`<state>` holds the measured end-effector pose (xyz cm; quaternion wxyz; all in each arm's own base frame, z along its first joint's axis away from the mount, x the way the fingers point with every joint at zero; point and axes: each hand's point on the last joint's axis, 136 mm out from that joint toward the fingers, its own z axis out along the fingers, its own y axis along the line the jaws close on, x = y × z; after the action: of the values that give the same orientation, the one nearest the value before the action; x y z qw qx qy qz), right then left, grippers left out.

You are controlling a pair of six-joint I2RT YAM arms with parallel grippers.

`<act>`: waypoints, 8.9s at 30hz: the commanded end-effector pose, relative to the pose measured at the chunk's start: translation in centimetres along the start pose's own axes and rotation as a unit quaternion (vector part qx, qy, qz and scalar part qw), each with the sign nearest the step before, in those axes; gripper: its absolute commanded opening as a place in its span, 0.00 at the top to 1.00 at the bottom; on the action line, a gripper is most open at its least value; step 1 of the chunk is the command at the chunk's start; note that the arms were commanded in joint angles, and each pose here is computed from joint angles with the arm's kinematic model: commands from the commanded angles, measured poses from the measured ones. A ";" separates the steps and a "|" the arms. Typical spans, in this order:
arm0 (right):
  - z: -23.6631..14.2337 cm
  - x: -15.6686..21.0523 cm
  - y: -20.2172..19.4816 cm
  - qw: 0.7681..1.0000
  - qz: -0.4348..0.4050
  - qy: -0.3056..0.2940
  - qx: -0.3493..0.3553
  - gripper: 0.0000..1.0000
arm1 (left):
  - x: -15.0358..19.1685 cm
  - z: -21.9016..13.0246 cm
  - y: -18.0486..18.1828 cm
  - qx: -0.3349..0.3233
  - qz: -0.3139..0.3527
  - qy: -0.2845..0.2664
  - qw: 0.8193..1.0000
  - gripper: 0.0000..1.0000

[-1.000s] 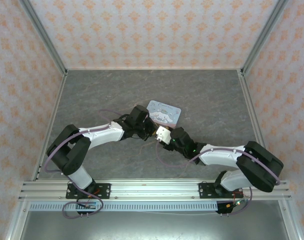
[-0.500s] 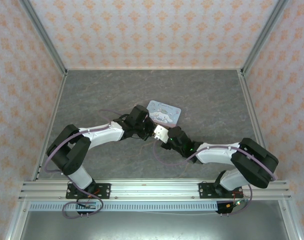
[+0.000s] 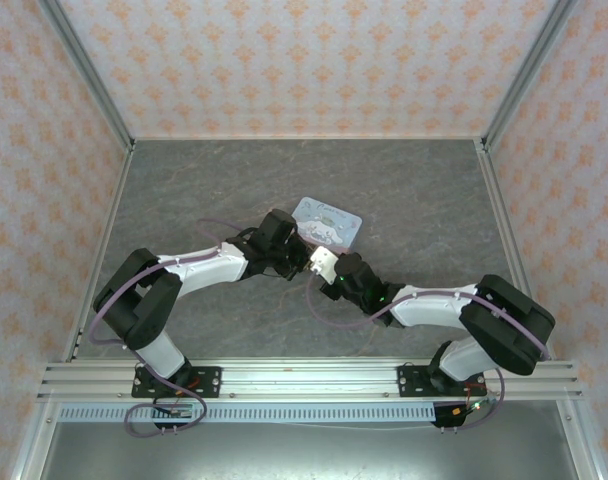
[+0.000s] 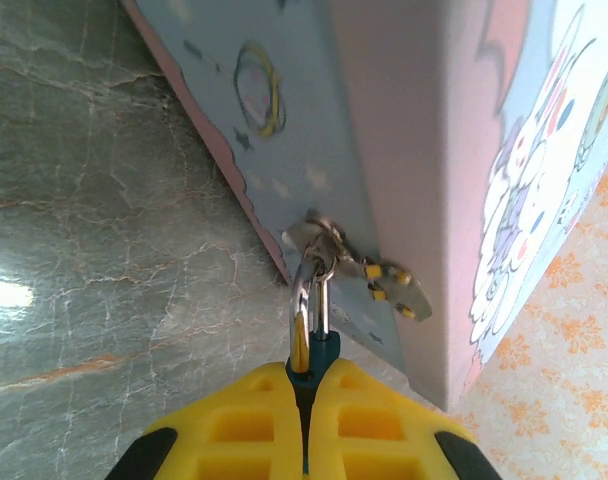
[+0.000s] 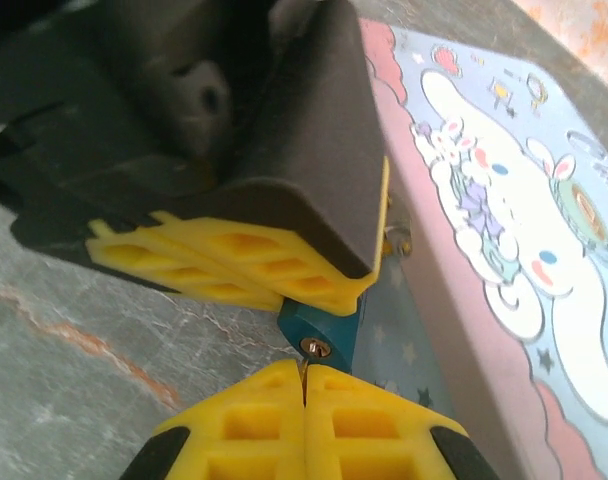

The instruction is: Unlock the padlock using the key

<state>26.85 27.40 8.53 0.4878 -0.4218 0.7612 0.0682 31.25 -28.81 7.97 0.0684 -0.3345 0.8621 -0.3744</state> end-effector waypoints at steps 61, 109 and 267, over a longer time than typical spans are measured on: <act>3.6 2.7 1.2 0.700 0.704 0.013 -0.116 0.85 | -10.9 -3.3 -0.9 -0.117 0.214 -0.090 0.966 0.04; 4.9 -1.6 -12.2 0.767 0.632 0.001 -0.108 0.07 | -8.1 -1.0 8.5 -0.166 0.174 -0.059 0.969 0.05; 0.9 1.6 -1.7 0.814 0.526 -0.056 -0.239 0.97 | -7.7 -1.6 7.4 -0.105 0.140 -0.075 0.982 0.01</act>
<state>28.40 25.54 5.57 0.2801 -0.0360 0.8153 0.5054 34.69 -21.11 5.86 0.1854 -0.2226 0.9083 -0.3017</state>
